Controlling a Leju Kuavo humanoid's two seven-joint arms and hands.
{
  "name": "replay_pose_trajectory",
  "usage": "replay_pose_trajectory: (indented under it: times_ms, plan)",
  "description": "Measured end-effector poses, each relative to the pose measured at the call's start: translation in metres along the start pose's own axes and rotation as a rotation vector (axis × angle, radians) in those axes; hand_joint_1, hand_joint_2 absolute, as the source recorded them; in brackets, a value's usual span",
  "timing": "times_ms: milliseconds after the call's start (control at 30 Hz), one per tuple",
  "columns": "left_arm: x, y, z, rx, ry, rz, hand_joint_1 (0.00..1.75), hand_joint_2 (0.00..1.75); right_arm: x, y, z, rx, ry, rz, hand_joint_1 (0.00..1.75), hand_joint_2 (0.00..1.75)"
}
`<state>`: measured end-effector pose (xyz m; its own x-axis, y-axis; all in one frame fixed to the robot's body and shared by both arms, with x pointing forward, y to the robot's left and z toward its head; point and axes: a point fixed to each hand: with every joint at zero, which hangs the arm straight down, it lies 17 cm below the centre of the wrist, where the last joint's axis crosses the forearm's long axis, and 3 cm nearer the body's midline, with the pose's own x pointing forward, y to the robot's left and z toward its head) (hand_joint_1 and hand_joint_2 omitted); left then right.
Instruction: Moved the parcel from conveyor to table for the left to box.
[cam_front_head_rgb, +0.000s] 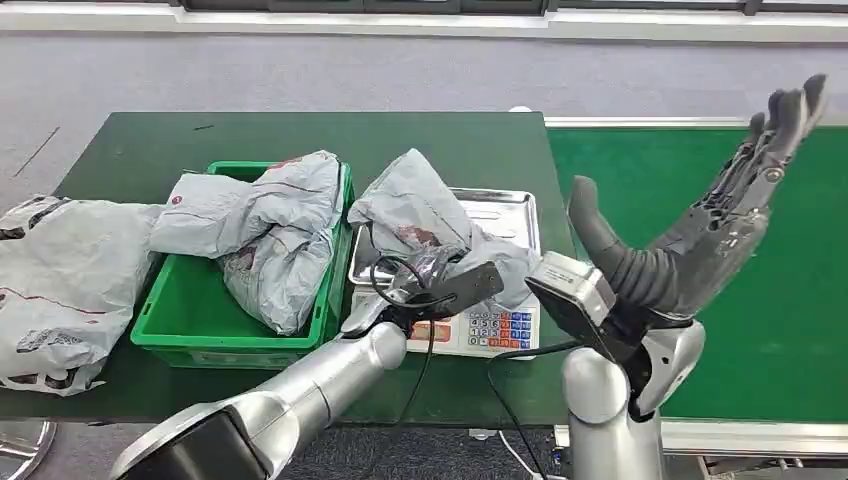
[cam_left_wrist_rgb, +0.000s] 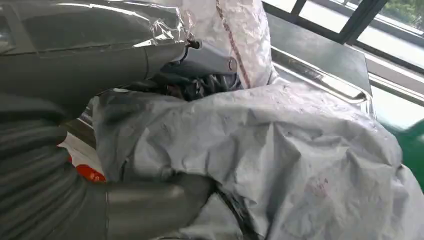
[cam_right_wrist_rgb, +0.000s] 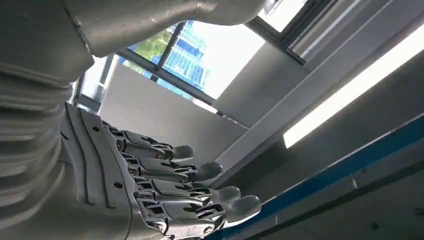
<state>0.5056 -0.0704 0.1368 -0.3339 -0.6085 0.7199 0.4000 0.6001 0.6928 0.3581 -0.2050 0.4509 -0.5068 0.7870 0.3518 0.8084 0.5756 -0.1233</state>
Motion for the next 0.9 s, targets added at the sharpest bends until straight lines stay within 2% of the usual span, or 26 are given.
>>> replay_pose_trajectory:
  times_ms: [500, 567, 633, 733, 900]
  plan:
    - [-0.001, 0.004, -0.001, 0.024, 0.004, -0.057, 1.75, 1.75, -0.002, 0.002, 0.003, 0.010, 0.004, 0.004, 0.00, 1.75]
    - [-0.001, 0.017, -0.002, 0.091, 0.000, -0.088, 1.75, 1.75, -0.002, 0.002, 0.003, 0.012, 0.006, 0.014, 0.00, 1.75]
    - [0.003, 0.041, -0.003, 0.211, -0.009, -0.163, 1.75, 1.75, -0.004, 0.003, 0.003, 0.015, 0.012, 0.029, 0.00, 1.75]
    - [0.031, 0.081, -0.004, 0.382, -0.076, -0.369, 1.75, 1.75, -0.004, 0.002, 0.002, 0.015, 0.016, 0.045, 0.00, 1.75]
    - [0.052, 0.100, -0.004, 0.442, -0.125, -0.436, 1.75, 1.75, -0.005, 0.001, 0.002, 0.015, 0.021, 0.051, 0.00, 1.75]
